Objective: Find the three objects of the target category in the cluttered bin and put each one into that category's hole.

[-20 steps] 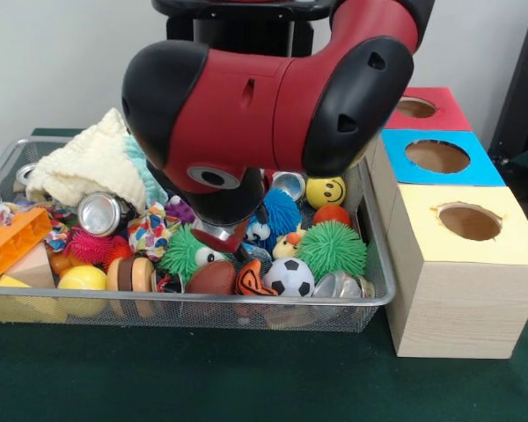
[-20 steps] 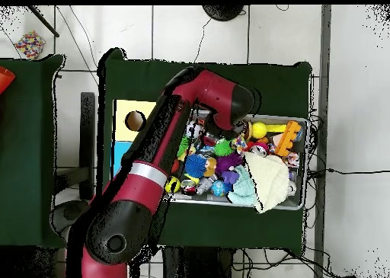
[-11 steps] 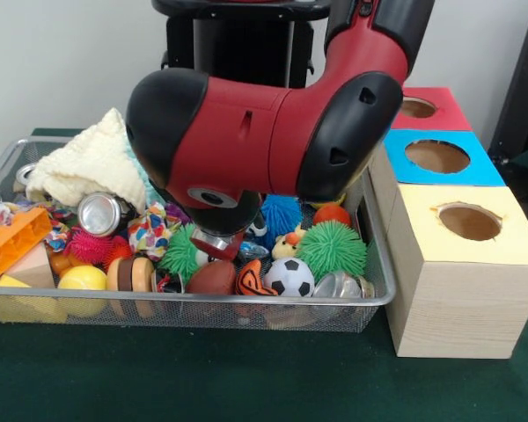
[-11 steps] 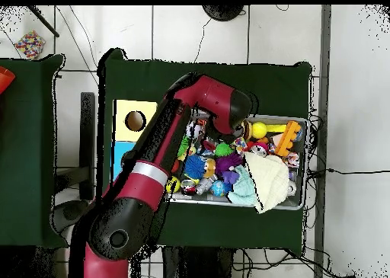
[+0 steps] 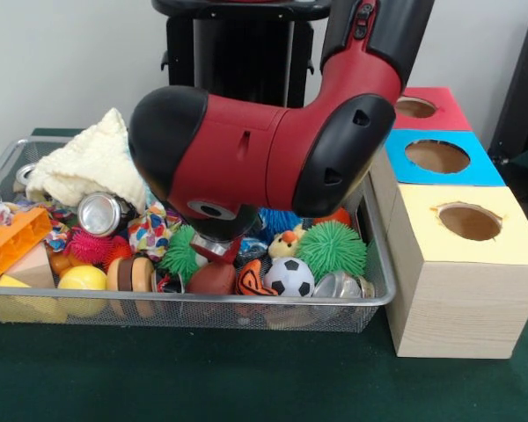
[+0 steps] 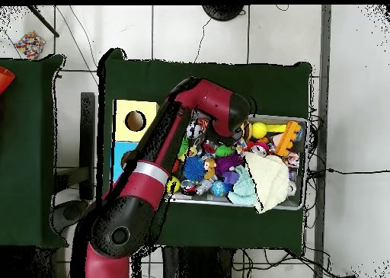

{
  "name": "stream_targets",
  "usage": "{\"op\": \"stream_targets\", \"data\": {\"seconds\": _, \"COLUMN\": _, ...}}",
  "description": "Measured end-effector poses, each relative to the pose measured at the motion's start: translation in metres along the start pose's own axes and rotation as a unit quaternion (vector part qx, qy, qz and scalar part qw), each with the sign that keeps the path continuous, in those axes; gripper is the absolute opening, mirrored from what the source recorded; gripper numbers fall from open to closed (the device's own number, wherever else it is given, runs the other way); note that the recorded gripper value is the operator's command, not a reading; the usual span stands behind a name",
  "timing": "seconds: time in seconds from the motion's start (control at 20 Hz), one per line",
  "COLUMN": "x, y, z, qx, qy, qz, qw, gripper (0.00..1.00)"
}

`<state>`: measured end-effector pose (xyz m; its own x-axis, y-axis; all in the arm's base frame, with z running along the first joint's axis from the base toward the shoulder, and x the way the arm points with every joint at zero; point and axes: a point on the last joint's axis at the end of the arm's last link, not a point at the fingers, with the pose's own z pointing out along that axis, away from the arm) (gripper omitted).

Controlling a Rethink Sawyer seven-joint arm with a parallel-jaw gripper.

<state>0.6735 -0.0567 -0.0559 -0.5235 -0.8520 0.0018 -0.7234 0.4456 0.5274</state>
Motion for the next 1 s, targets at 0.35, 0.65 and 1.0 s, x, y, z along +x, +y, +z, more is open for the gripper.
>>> {"op": "stream_targets", "data": {"seconds": 0.35, "x": 0.0024, "y": -0.0005, "z": 0.0062, "qx": -0.004, "qy": 0.004, "qz": 0.002, "qw": 1.0000, "gripper": 1.00}}
{"op": "stream_targets", "data": {"seconds": 0.65, "x": 0.0025, "y": -0.0005, "z": 0.0037, "qx": -0.002, "qy": 0.007, "qz": 0.002, "qw": 1.0000, "gripper": 1.00}}
{"op": "stream_targets", "data": {"seconds": 1.0, "x": 0.0024, "y": -0.0006, "z": 0.0037, "qx": -0.001, "qy": 0.006, "qz": 0.002, "qw": 1.0000, "gripper": 1.00}}
